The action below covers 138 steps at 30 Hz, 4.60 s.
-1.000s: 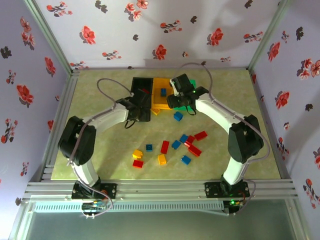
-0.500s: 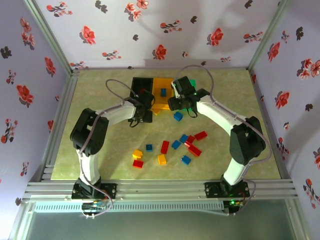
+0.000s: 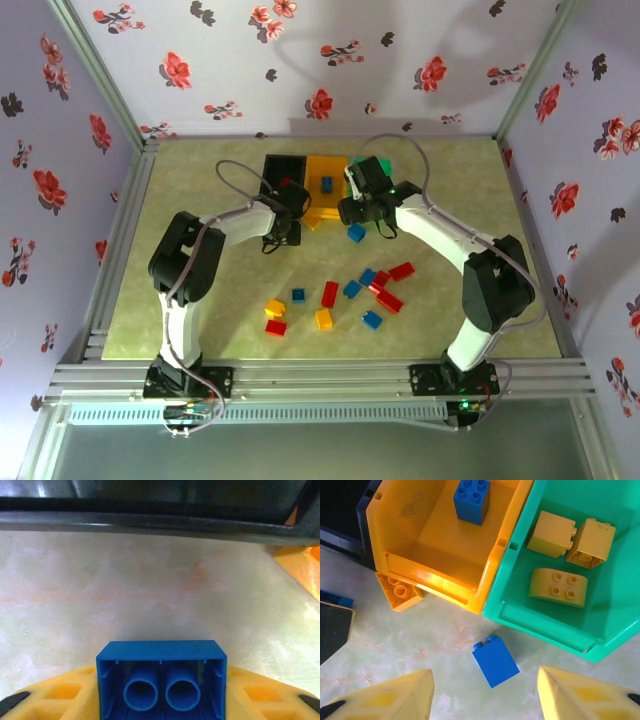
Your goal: Sort the legos into containers by color
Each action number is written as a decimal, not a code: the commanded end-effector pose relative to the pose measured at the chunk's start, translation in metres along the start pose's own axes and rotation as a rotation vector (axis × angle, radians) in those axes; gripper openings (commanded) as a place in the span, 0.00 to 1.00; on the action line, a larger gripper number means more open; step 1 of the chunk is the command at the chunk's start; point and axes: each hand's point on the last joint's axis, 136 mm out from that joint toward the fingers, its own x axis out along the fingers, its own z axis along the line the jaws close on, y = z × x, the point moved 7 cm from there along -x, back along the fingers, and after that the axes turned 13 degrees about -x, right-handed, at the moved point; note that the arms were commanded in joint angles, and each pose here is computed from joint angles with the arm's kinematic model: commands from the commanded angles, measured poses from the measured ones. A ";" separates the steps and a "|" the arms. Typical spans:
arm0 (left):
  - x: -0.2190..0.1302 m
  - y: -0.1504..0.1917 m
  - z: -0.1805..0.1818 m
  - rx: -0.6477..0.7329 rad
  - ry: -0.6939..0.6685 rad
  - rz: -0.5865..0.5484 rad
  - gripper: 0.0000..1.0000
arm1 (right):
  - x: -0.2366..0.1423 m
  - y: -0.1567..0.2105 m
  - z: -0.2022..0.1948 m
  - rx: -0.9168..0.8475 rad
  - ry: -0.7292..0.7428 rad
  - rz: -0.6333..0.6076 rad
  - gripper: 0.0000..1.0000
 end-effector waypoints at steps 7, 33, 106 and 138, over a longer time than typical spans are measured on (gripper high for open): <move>-0.041 -0.017 -0.002 0.009 0.048 -0.061 0.38 | -0.009 -0.001 -0.006 0.042 0.041 -0.037 0.57; -0.104 -0.086 -0.060 0.119 0.206 -0.253 0.36 | -0.029 0.016 -0.013 0.057 0.106 -0.065 0.57; -0.182 -0.059 0.032 0.034 0.190 -0.414 0.75 | 0.130 0.007 0.058 0.010 -0.151 0.008 0.74; -0.180 -0.055 0.036 0.022 0.192 -0.416 0.75 | 0.149 -0.012 0.084 0.080 -0.015 -0.035 0.58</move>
